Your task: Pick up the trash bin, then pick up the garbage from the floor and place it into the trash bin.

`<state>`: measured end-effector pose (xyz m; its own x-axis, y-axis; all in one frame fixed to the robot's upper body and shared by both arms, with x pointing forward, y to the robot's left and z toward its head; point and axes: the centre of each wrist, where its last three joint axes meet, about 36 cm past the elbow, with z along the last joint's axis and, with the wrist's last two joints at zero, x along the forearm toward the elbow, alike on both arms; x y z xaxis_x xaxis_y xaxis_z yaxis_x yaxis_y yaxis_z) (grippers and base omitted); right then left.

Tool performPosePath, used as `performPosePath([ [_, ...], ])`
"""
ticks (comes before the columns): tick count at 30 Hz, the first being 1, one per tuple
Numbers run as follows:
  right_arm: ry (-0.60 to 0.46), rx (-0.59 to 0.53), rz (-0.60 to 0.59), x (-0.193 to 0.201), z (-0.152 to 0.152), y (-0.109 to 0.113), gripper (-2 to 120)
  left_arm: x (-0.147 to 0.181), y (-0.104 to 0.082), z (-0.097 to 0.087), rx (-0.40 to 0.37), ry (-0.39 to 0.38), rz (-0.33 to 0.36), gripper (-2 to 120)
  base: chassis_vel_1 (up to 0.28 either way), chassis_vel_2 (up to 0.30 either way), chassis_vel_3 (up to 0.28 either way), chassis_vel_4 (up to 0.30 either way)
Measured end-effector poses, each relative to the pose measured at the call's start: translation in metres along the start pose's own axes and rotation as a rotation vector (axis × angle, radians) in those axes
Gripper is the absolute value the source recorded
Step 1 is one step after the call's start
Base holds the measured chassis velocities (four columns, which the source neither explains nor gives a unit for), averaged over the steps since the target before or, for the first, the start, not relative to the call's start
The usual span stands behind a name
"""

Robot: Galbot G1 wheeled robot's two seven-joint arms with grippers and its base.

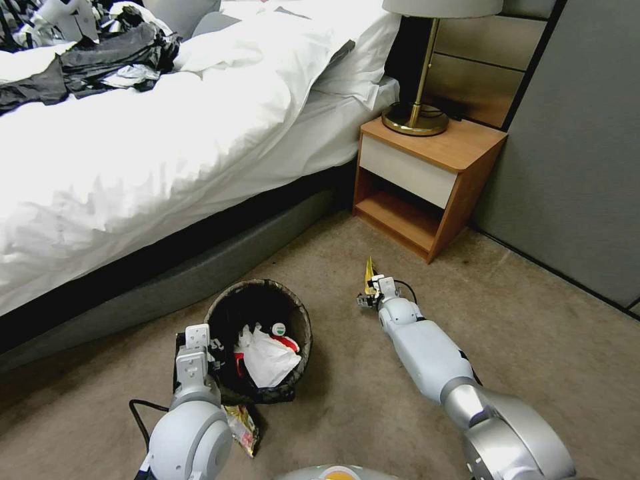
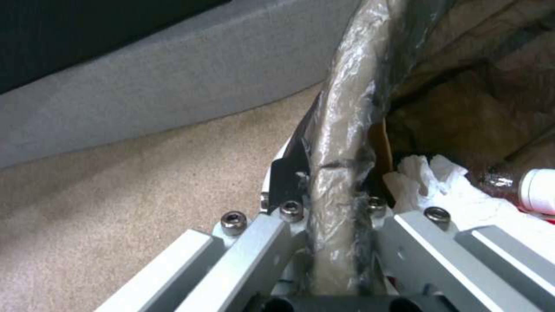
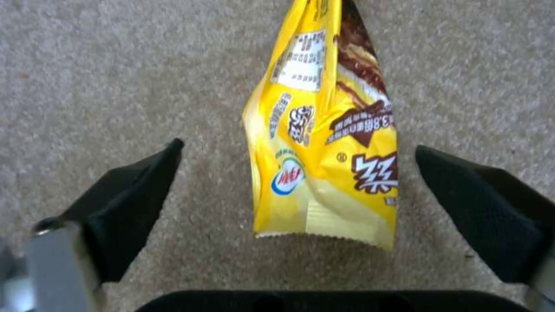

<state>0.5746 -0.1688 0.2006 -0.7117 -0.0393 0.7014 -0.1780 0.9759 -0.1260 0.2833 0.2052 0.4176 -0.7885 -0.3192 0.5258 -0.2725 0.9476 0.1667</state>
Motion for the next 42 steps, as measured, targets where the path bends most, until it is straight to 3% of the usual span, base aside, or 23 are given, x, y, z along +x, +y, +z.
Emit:
performPosePath([
  [11, 0.022, -0.004, 0.003, -0.004, 0.02, -0.004, 54, 0.0, 0.0, 0.001, 0.002, 0.002, -0.001, 0, 0.0, 0.0, 0.0, 0.0],
  [26, 0.013, 0.004, 0.011, -0.005, 0.023, -0.016, 1, -0.001, 0.0, 0.002, -0.009, 0.002, 0.0, 0, 0.0, 0.0, 0.0, 0.0],
  [39, -0.023, 0.02, 0.024, -0.004, 0.017, -0.02, 0, -0.003, 0.001, 0.003, -0.014, 0.003, 0.0, 0, 0.0, 0.0, 0.0, 0.0],
  [42, -0.087, 0.033, 0.033, 0.002, 0.014, -0.019, 0, -0.007, 0.001, 0.003, -0.019, 0.005, -0.001, 0, 0.0, 0.0, 0.0, 0.0],
])
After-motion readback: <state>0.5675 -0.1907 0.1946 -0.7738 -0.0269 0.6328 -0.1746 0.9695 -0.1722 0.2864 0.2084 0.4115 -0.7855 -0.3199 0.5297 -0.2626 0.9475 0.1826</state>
